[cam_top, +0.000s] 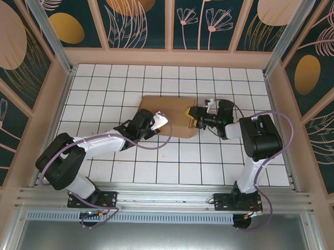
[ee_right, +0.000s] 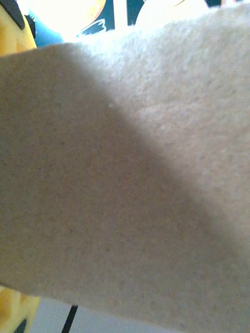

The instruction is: Fold the paper box

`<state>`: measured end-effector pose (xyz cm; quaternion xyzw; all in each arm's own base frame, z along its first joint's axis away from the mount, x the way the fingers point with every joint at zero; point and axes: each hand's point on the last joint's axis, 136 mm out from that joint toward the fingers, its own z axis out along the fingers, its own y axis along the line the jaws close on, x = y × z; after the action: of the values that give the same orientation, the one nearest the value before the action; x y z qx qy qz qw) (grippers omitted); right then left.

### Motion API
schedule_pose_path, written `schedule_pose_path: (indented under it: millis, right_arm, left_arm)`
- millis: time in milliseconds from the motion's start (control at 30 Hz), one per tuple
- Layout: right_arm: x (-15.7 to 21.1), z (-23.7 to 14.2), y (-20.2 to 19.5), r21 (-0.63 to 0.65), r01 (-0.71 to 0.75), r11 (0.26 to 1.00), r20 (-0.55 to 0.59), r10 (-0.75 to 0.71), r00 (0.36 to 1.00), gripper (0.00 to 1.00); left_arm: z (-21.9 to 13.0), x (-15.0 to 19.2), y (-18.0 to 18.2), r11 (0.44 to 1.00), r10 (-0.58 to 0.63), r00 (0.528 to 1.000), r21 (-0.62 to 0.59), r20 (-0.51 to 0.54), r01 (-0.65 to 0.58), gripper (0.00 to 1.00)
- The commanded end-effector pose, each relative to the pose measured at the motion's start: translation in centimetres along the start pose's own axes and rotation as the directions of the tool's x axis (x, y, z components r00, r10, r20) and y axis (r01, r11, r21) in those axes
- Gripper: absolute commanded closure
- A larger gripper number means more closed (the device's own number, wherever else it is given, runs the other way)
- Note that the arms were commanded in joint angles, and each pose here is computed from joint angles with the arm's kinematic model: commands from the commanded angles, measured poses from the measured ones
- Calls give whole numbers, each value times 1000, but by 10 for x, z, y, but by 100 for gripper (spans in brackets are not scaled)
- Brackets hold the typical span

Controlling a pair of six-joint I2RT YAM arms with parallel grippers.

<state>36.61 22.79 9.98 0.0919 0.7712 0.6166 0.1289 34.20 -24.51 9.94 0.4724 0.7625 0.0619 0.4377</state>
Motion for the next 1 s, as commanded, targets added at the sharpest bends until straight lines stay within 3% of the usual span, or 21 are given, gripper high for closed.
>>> schedule_pose_path:
  millis: [0,133,400,767,967]
  right_arm:
    - [9,0,16,-98,-26,995,-41,22,999,62]
    - [10,-1,19,-117,-36,993,-40,32,999,62]
    - [1,-2,-4,32,-9,999,4,8,1000,65]
    - [7,0,3,20,-21,1000,-13,22,1000,65]
    - [17,5,14,-4,-26,1000,-34,26,999,65]
  left_arm:
    - [6,-17,8,999,26,998,-34,55,-24,38]
    - [4,-19,0,1000,26,997,11,69,-27,38]
    - [-15,-20,0,1000,-2,994,20,112,0,38]
    - [5,-11,-28,990,21,997,136,80,-32,40]
    - [23,-25,-8,999,-9,996,32,86,6,41]
